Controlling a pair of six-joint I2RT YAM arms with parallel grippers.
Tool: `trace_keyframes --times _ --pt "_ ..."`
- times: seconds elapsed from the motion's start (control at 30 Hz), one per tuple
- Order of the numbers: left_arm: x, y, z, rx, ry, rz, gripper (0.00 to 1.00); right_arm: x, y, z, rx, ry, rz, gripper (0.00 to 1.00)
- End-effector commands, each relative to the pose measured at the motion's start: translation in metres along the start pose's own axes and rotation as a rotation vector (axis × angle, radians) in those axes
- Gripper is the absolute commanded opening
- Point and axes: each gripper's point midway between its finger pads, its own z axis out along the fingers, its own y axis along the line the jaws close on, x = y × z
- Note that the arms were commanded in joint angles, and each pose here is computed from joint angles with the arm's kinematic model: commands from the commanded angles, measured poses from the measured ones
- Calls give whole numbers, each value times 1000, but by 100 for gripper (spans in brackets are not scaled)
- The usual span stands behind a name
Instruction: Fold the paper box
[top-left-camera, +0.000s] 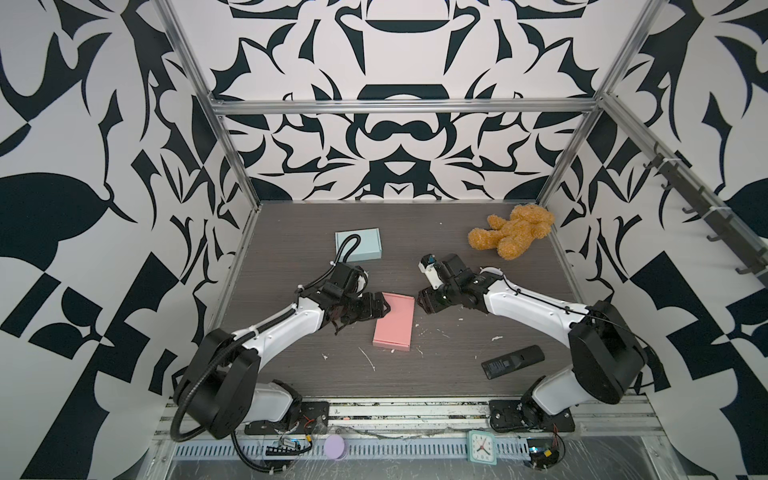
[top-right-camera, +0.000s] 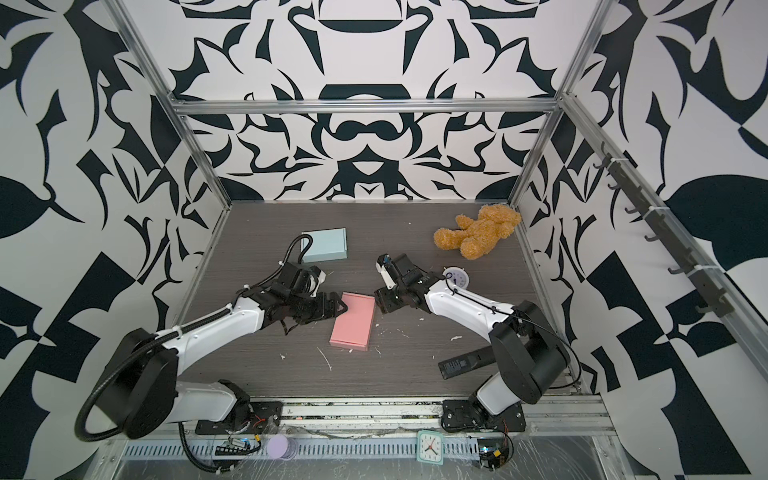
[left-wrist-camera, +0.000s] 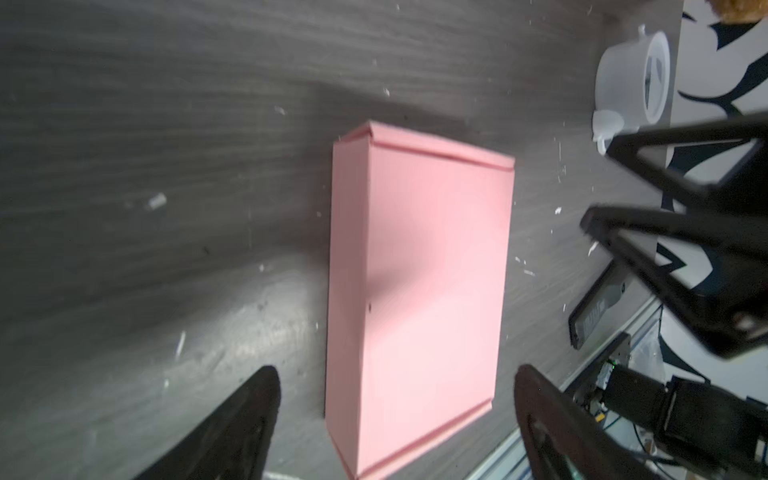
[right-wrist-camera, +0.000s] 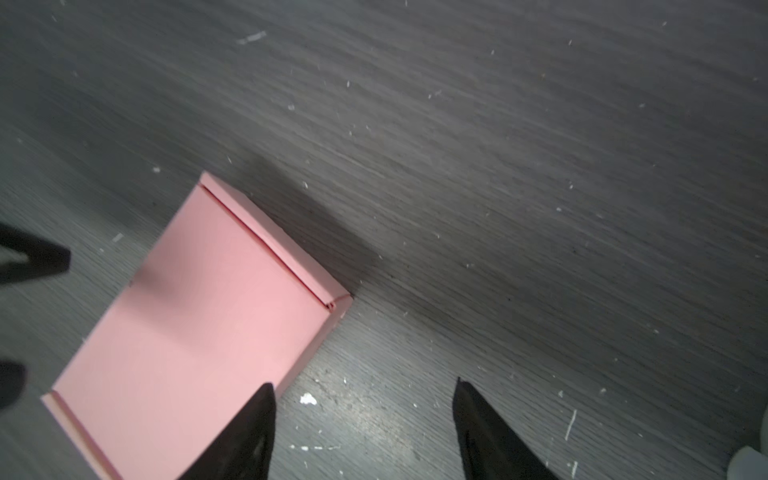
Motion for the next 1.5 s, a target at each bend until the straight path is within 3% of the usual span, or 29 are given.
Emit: trace_keyframes --times 0.0,0.33,0.67,1.0,1.4,1.47 --pt "29 6 -14 -46 27 -27 91 -20 6 -12 -6 -20 -46 76" --pt "85 -14 -19 -39 111 18 91 -48 41 6 -191 11 -67 86" --pt "109 -23 2 -36 166 43 91 -45 54 38 -284 82 -40 84" --pt "97 -41 25 12 139 66 89 -34 56 54 -312 139 -31 80" --pt "78 -35 45 -4 99 60 86 -26 60 51 -344 150 -24 74" --pt "73 -34 45 6 92 57 82 -22 59 50 -343 148 -19 72"
